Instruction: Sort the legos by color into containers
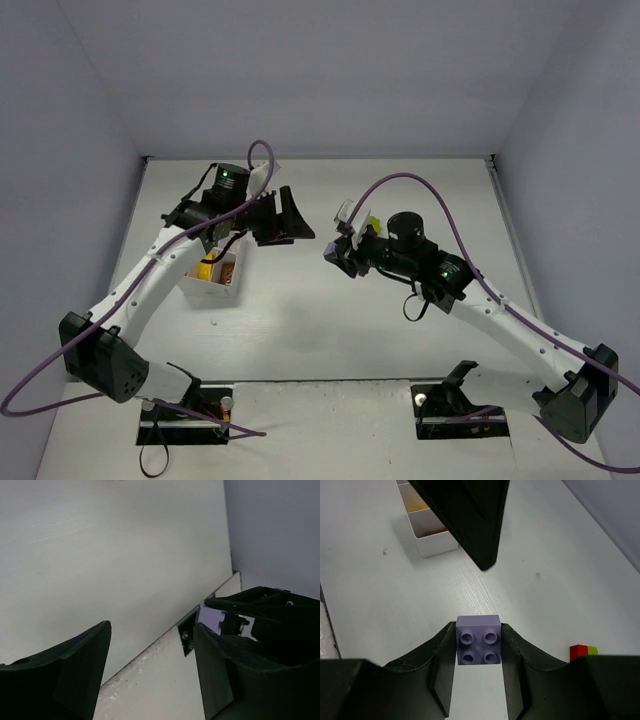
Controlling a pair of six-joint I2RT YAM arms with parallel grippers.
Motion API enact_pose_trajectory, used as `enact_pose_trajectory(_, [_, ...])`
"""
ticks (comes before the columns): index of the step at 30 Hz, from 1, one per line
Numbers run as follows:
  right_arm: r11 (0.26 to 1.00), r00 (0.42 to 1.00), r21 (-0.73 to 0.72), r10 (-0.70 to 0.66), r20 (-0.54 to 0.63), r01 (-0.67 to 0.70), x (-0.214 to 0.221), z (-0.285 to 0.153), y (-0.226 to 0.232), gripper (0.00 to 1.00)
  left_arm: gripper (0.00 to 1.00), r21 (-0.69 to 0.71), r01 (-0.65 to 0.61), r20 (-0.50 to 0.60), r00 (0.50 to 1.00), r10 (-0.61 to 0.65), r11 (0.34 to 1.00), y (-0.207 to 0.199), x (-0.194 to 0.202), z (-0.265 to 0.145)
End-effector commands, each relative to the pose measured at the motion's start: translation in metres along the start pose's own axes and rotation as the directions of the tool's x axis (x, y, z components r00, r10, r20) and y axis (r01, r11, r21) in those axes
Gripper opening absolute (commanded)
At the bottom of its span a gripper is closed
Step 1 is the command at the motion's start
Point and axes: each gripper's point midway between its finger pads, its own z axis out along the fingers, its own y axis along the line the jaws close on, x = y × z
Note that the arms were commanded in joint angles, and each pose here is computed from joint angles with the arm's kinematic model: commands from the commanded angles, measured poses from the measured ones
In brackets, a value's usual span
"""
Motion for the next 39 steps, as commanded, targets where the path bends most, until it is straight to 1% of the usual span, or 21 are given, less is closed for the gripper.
enact_pose_trajectory(1, [0.998, 0.989, -0.005, -0.064, 0.132, 0.065, -0.047, -0.002, -0.004, 0.03, 0.6, 0.256, -0.005, -0.032, 0.999, 0.014, 0.967, -0.064, -0.005, -0.004])
enact_pose_trajectory(2, [0.998, 0.989, -0.006, -0.065, 0.135, 0.066, -0.049, -0.003, -0.004, 0.03, 0.6, 0.29, -0.013, -0.046, 0.999, 0.028, 0.957, -0.074, -0.001, -0.001])
enact_pose_trajectory(8, [0.998, 0.988, -0.011, -0.066, 0.137, 0.069, -0.049, -0.003, -0.003, 0.03, 0.6, 0.358, -0.031, -0.106, 0.992, 0.073, 0.933, -0.096, 0.015, 0.01])
enact_pose_trajectory(13, [0.998, 0.989, -0.005, -0.066, 0.135, 0.068, -0.048, -0.004, -0.003, 0.03, 0.6, 0.364, -0.033, -0.131, 0.988, 0.086, 0.931, -0.097, 0.022, 0.015])
enact_pose_trajectory(17, [0.998, 0.989, -0.003, -0.066, 0.132, 0.067, -0.046, -0.004, -0.003, 0.03, 0.59, 0.332, -0.042, -0.166, 0.981, 0.102, 0.942, -0.09, 0.031, 0.021])
enact_pose_trajectory(20, [0.998, 0.989, -0.002, -0.066, 0.132, 0.066, -0.046, -0.004, -0.004, 0.03, 0.52, 0.297, -0.037, -0.192, 0.976, 0.098, 0.954, -0.083, 0.036, 0.027])
enact_pose_trajectory(21, [0.998, 0.989, -0.004, -0.064, 0.132, 0.065, -0.046, -0.004, -0.003, 0.03, 0.49, 0.295, -0.043, -0.192, 0.976, 0.103, 0.955, -0.083, 0.037, 0.028])
enact_pose_trajectory(22, [0.998, 0.989, -0.005, -0.064, 0.132, 0.065, -0.046, -0.004, -0.003, 0.04, 0.45, 0.289, -0.047, -0.189, 0.976, 0.105, 0.956, -0.082, 0.037, 0.029])
enact_pose_trajectory(23, [0.998, 0.989, -0.006, -0.062, 0.131, 0.063, -0.046, -0.004, -0.003, 0.04, 0.43, 0.284, -0.055, -0.184, 0.977, 0.111, 0.957, -0.082, 0.037, 0.031])
enact_pose_trajectory(26, [0.998, 0.989, -0.009, -0.063, 0.13, 0.065, -0.045, -0.003, -0.003, 0.04, 0.3, 0.267, -0.066, -0.176, 0.977, 0.116, 0.962, -0.08, 0.036, 0.035])
enact_pose_trajectory(27, [0.998, 0.99, -0.009, -0.062, 0.126, 0.063, -0.044, -0.003, -0.003, 0.04, 0.19, 0.255, -0.071, -0.165, 0.979, 0.116, 0.964, -0.079, 0.034, 0.036])
enact_pose_trajectory(28, [0.998, 0.99, -0.008, -0.06, 0.127, 0.062, -0.044, -0.003, -0.003, 0.04, 0.19, 0.256, -0.075, -0.163, 0.979, 0.12, 0.964, -0.079, 0.033, 0.036])
enact_pose_trajectory(29, [0.998, 0.99, -0.01, -0.059, 0.127, 0.061, -0.044, -0.003, -0.002, 0.07, 0.13, 0.246, -0.086, -0.149, 0.981, 0.125, 0.966, -0.078, 0.031, 0.036])
enact_pose_trajectory(30, [0.998, 0.991, -0.005, -0.058, 0.123, 0.059, -0.042, -0.002, -0.003, 0.11, 0.1, 0.239, -0.093, -0.141, 0.982, 0.13, 0.966, -0.077, 0.03, 0.036])
enact_pose_trajectory(31, [0.998, 0.991, -0.003, -0.054, 0.12, 0.055, -0.041, -0.002, -0.003, 0.17, 0.09, 0.23, -0.102, -0.133, 0.982, 0.135, 0.968, -0.076, 0.028, 0.035])
enact_pose_trajectory(32, [0.999, 0.992, 0.001, -0.046, 0.117, 0.046, -0.04, -0.003, -0.004, 0.33, 0.07, 0.201, -0.115, -0.126, 0.982, 0.142, 0.973, -0.071, 0.027, 0.036])
enact_pose_trajectory(34, [0.999, 0.994, 0.017, -0.034, 0.104, 0.032, -0.036, -0.001, -0.006, 0.48, 0.06, 0.169, -0.137, -0.111, 0.981, 0.157, 0.976, -0.067, 0.024, 0.033])
enact_pose_trajectory(35, [1.0, 0.995, 0.023, -0.019, 0.095, 0.017, -0.032, -0.001, -0.007, 0.6, 0.06, 0.14, -0.153, -0.115, 0.979, 0.169, 0.978, -0.06, 0.025, 0.031])
enact_pose_trajectory(37, [0.998, 0.997, 0.058, -0.002, 0.077, -0.003, -0.027, 0.0, -0.013, 0.68, 0.06, 0.068, -0.177, -0.089, 0.979, 0.183, 0.982, -0.047, 0.018, 0.03])
enact_pose_trajectory(38, [0.998, 0.998, 0.066, 0.009, 0.067, -0.013, -0.024, 0.001, -0.014, 0.75, 0.06, 0.026, -0.19, -0.101, 0.976, 0.192, 0.981, -0.037, 0.02, 0.028])
enact_pose_trajectory(39, [0.996, 0.998, 0.083, 0.017, 0.06, -0.022, -0.021, 0.001, -0.017, 0.8, 0.06, -0.037, -0.193, -0.08, 0.979, 0.189, 0.981, -0.023, 0.012, 0.027])
